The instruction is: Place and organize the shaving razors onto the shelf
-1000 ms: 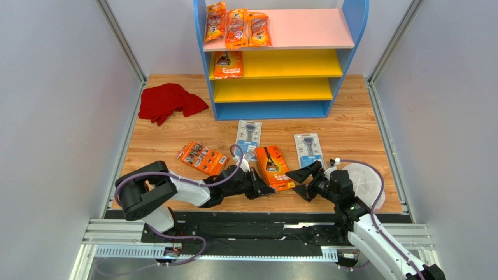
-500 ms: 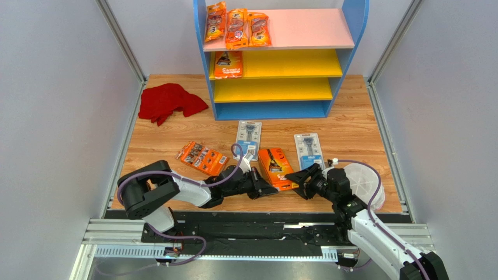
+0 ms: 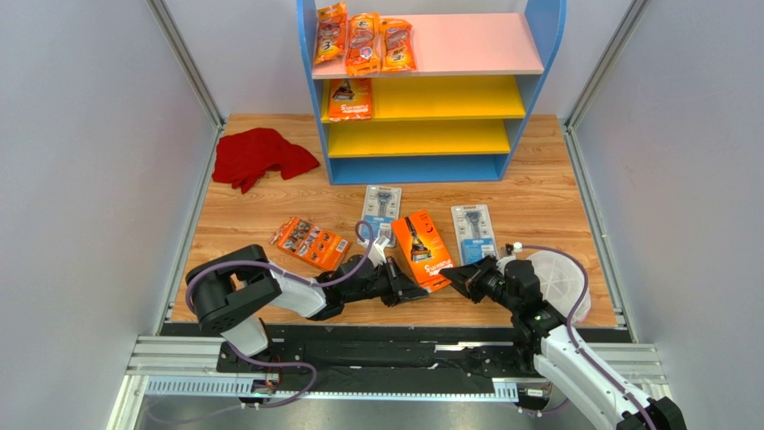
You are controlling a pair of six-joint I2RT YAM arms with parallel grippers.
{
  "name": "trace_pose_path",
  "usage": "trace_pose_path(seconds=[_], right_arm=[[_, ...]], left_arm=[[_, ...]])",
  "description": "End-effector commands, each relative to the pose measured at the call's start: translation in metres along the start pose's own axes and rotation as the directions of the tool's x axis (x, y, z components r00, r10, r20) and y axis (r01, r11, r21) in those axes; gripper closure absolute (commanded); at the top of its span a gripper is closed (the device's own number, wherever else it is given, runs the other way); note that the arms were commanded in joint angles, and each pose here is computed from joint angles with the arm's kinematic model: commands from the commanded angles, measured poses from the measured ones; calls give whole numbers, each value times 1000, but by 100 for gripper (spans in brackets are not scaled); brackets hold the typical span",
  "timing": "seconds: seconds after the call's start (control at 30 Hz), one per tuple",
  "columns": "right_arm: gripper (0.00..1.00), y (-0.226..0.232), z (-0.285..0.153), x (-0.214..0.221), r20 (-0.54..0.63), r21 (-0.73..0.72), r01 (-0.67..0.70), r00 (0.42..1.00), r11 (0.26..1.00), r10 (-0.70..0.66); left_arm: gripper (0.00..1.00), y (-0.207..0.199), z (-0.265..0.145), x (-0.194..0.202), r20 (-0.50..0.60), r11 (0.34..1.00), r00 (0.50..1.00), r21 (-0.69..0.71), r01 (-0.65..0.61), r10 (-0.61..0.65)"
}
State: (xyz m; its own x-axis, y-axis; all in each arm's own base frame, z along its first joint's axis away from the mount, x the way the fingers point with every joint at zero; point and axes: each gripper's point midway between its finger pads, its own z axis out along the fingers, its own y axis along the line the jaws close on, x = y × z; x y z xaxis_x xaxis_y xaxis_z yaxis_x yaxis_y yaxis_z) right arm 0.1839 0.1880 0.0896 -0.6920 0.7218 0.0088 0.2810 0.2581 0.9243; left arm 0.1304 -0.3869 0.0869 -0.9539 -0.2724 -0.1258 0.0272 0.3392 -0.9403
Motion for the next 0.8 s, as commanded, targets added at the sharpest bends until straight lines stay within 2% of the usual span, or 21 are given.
trace_pose_path(seconds=[0.0,0.07,0.17,0.2,0.33,0.37,0.4,0.53,0.63,0.67,0.73,0.77], right_arm=[[100,-33,2,1,10,46,-3,1000,999,3],[100,-33,2,1,10,47,-4,1000,999,3],[100,-34,1,1,10,50,-3,1000,999,3],[100,-32,1,1,10,43,-1,1000,999,1],[100,-32,0,1,15,45,2,1000,999,-2],[100,-34,0,1,15,51,1,1000,999,-2],[100,-35,0,1,15,52,1,1000,999,-2],[100,-34,-1,1,19,50,3,1000,999,-4],[100,-31,-1,1,18,43,7,1000,999,-8],[100,-30,-1,1,16,42,12,1000,999,-12],[100,-32,-2,1,15,63,13,1000,998,-14],[100,-32,-3,1,15,66,22,1000,998,-23]], left_arm=[[100,-17,-2,4,-9,997,1000,81,-19,20],[100,-18,-2,4,-7,996,1000,84,-20,20],[80,-18,-3,4,-9,996,1000,87,-25,26],[57,-18,-3,4,-7,996,999,87,-31,31],[32,-19,-8,2,10,995,999,88,-44,43],[14,-16,-9,2,14,996,999,80,-44,43],[3,-16,-11,0,24,995,998,79,-55,53],[1,-22,-16,-3,36,993,994,42,-107,106],[1,-23,-23,-8,30,982,983,-55,-181,183],[1,1,-30,-10,9,957,973,-184,-224,230],[1,-21,-42,-24,37,933,954,-225,-281,296],[1,6,-59,-30,13,871,939,-378,-314,344]])
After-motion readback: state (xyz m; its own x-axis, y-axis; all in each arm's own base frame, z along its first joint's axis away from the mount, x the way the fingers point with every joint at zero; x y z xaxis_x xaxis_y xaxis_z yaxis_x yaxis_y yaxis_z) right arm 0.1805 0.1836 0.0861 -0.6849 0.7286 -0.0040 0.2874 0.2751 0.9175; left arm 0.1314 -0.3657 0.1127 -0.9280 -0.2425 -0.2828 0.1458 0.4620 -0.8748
